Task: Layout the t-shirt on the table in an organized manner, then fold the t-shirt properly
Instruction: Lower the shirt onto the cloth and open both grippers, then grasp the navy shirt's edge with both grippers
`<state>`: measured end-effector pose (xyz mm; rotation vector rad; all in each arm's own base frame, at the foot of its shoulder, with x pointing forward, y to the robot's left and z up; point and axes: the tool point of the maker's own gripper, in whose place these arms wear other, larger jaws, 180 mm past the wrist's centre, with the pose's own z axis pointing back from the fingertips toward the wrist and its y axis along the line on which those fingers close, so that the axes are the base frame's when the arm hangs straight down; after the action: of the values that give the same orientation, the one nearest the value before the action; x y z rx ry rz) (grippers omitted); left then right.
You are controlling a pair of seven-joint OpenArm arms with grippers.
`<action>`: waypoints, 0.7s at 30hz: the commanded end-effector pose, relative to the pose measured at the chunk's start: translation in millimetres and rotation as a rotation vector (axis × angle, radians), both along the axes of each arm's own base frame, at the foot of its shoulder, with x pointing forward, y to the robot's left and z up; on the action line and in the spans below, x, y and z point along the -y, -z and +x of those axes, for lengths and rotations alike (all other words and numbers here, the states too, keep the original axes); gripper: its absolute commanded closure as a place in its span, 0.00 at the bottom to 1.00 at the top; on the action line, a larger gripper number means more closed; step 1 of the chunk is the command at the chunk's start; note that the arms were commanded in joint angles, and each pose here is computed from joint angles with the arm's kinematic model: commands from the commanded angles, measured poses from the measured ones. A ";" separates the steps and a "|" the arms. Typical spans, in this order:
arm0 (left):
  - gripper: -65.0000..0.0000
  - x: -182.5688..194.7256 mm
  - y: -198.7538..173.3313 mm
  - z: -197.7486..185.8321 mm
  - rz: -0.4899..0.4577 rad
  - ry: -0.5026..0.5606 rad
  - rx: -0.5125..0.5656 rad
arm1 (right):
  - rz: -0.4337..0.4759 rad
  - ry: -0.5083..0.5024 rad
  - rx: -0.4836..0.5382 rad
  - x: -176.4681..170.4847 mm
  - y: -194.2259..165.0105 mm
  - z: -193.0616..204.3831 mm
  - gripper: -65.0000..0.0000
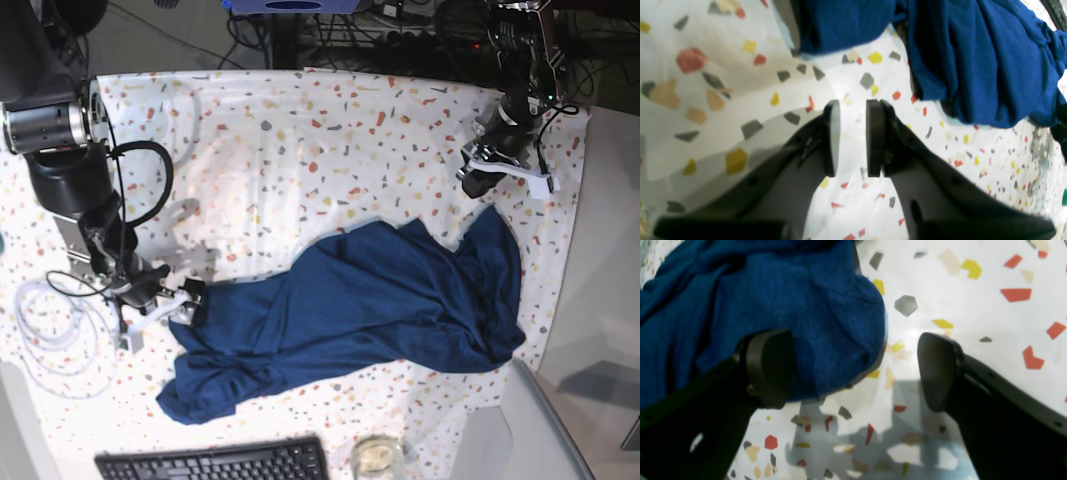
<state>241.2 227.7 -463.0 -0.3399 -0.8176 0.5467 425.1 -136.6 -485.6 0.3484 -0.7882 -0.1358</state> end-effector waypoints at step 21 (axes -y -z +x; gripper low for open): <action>0.14 1.9 0.4 51.7 -0.057 -0.021 0.048 | -0.046 -0.153 0.018 -13.1 -13.1 -35.3 1.00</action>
<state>285.8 223.8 -469.3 -0.3957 -0.8405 0.5943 369.7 -120.6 -491.4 0.3603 -0.7107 0.0330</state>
